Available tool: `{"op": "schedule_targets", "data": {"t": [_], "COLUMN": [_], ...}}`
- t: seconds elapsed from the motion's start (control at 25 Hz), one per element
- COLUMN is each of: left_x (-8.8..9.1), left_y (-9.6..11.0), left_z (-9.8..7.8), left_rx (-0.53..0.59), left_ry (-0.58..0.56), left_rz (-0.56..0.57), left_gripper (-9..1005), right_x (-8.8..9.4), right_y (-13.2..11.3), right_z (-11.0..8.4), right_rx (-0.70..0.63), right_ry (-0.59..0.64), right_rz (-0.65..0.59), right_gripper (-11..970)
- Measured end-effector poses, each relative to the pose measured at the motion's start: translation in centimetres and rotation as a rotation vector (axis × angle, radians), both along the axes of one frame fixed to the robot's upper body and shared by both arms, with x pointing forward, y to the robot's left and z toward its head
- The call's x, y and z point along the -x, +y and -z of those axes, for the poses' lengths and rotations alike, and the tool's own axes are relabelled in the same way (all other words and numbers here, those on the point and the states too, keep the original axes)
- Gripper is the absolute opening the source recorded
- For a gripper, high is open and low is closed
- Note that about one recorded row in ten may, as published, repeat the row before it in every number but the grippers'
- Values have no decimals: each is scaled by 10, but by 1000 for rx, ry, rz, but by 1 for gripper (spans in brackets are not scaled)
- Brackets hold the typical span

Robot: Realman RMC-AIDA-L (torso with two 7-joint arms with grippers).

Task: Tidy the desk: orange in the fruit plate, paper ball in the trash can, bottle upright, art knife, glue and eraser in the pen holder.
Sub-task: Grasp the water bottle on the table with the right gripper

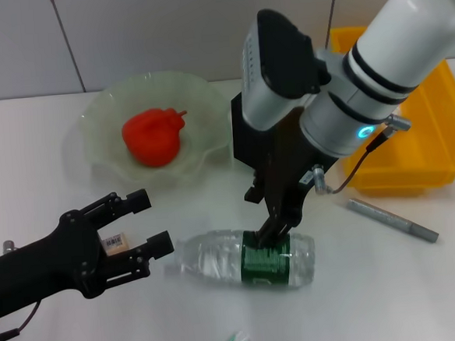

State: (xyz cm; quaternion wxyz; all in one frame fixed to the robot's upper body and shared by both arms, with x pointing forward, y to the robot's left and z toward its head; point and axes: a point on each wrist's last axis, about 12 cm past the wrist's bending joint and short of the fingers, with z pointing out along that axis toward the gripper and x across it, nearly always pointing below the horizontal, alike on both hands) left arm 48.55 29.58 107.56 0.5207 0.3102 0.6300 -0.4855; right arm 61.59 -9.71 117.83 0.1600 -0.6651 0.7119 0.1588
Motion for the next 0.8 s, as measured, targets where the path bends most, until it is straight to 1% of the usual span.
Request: {"op": "schedule_targets", "data": {"t": [0.24,0.44,0.56,0.6,0.68,0.8], "left_x": [1,1,0,0,0,0], "left_y": [2,2,2,3,3,5], "left_z": [0,0,0,-1,-1,-1], "left_rx": [-3,0,-1,-1,0,0], "left_ry": [14,12,11,10,10,14], "left_rz": [-1,-4,-4,-5,-4,-6], "left_gripper": [797,796,795,795,795,794], "right_x": [1,-2,-1,0,1,4], "right_y": [2,2,4,6,6,9], "right_z": [3,11,10,5,3,0], "right_rx": [14,23,20,10,10,33], "right_ry": [1,7,12,19,25,57], "right_rz": [-3,16,8,8,8,-1], "right_gripper": [759,758,758,759,759,759]}}
